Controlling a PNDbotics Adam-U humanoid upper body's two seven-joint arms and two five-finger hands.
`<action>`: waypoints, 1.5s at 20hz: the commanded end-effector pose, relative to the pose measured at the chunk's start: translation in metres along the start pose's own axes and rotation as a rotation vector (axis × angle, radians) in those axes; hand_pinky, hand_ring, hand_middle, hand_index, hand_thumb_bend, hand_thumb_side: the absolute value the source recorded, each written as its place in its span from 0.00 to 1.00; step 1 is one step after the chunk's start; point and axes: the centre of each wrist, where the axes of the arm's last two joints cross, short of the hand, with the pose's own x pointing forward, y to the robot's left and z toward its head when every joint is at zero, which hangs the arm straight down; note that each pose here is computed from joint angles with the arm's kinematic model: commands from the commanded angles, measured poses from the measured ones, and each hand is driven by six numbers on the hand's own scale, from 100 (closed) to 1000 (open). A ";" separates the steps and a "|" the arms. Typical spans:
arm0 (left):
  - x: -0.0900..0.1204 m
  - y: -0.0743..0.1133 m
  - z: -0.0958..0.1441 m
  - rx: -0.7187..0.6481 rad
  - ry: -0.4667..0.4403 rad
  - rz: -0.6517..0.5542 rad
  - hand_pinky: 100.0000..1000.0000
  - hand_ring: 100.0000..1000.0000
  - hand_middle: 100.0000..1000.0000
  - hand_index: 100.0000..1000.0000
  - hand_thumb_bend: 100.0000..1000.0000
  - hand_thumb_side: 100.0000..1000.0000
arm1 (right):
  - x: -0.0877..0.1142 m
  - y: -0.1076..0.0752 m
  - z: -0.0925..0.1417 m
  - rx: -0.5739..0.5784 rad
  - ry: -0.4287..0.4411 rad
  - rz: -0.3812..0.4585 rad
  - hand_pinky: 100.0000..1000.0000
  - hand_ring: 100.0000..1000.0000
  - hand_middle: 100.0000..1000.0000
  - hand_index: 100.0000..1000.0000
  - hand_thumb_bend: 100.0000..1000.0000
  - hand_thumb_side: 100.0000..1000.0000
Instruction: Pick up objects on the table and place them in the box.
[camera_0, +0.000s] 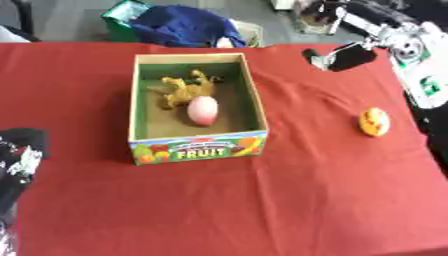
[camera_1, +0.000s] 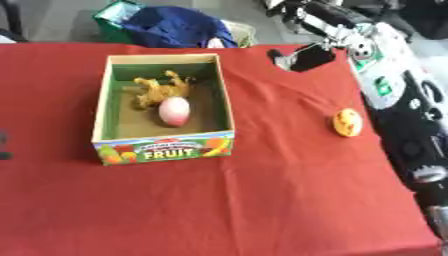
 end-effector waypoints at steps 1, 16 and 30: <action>0.007 0.007 -0.003 0.008 -0.026 -0.023 0.51 0.65 0.46 0.58 0.51 0.36 | -0.014 -0.018 0.021 -0.062 0.067 0.016 0.78 0.80 0.84 0.90 0.12 0.20; 0.007 0.009 -0.003 0.013 -0.025 -0.028 0.51 0.65 0.46 0.58 0.51 0.36 | -0.068 0.036 0.070 0.000 0.341 -0.083 0.76 0.79 0.80 0.87 0.07 0.27; 0.007 0.009 -0.003 0.013 -0.025 -0.028 0.51 0.65 0.46 0.58 0.50 0.36 | -0.097 0.075 0.090 0.111 0.493 -0.148 0.76 0.79 0.78 0.86 0.08 0.37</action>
